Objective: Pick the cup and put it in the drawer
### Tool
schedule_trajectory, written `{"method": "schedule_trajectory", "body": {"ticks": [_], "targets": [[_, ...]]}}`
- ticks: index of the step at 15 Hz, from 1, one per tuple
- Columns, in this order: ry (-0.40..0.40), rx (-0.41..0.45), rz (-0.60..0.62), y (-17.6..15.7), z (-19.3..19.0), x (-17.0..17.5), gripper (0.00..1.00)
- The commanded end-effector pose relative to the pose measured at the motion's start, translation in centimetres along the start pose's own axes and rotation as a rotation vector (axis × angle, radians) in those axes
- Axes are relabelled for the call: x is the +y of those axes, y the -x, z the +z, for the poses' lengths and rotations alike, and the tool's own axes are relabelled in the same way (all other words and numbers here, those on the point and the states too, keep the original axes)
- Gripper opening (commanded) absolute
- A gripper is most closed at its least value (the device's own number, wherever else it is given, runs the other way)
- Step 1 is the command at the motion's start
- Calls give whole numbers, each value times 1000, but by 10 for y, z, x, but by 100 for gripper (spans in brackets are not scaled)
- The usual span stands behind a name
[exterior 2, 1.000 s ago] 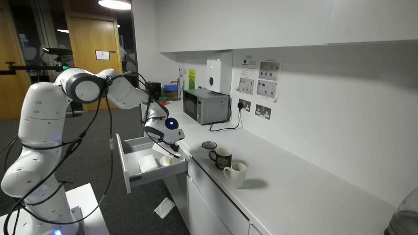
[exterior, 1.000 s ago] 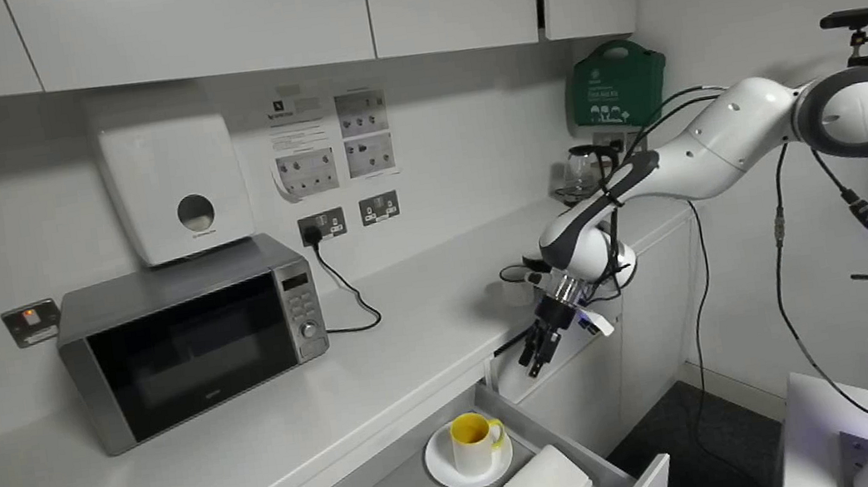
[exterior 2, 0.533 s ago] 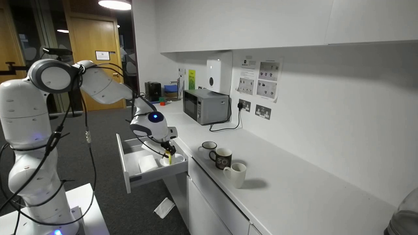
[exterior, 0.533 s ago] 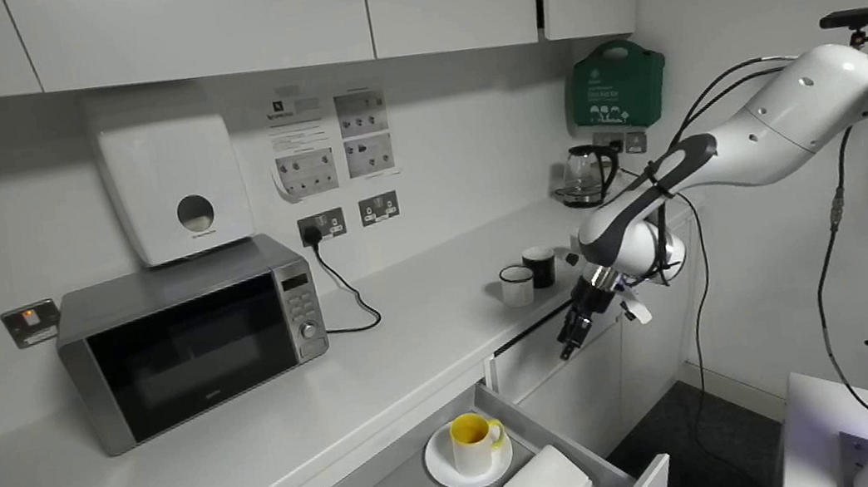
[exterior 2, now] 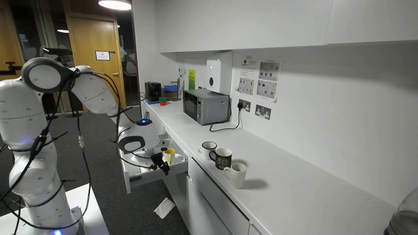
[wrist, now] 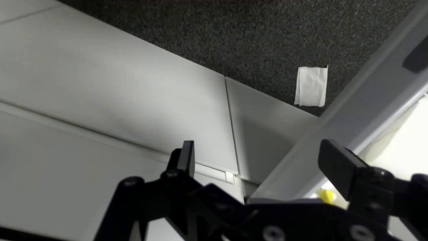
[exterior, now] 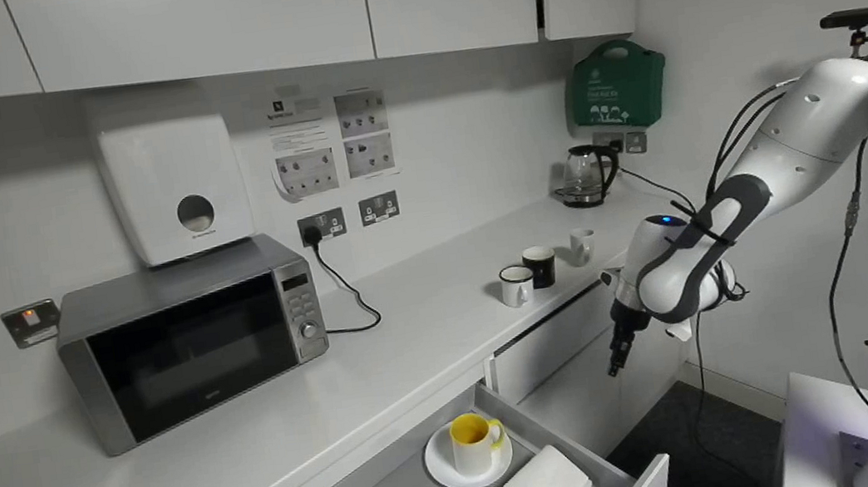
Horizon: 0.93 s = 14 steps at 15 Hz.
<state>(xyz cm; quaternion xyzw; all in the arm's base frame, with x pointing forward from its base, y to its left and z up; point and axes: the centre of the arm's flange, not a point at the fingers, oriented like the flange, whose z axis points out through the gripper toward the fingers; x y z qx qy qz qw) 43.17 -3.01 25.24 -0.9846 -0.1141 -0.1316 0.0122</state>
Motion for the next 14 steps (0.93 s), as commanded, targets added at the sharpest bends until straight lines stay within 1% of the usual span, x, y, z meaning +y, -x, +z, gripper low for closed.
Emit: {"method": "schedule_trajectory", "body": {"ticks": [1, 6, 10, 11, 14], "targets": [[40, -72, 59, -3, -26, -4, 100], [34, -145, 129, -4, -38, -9, 100], [-22, -110, 154, -11, -52, -17, 100], [6, -121, 138, -7, -35, -14, 100], [-7, -106, 147, -11, -40, -20, 100]]}}
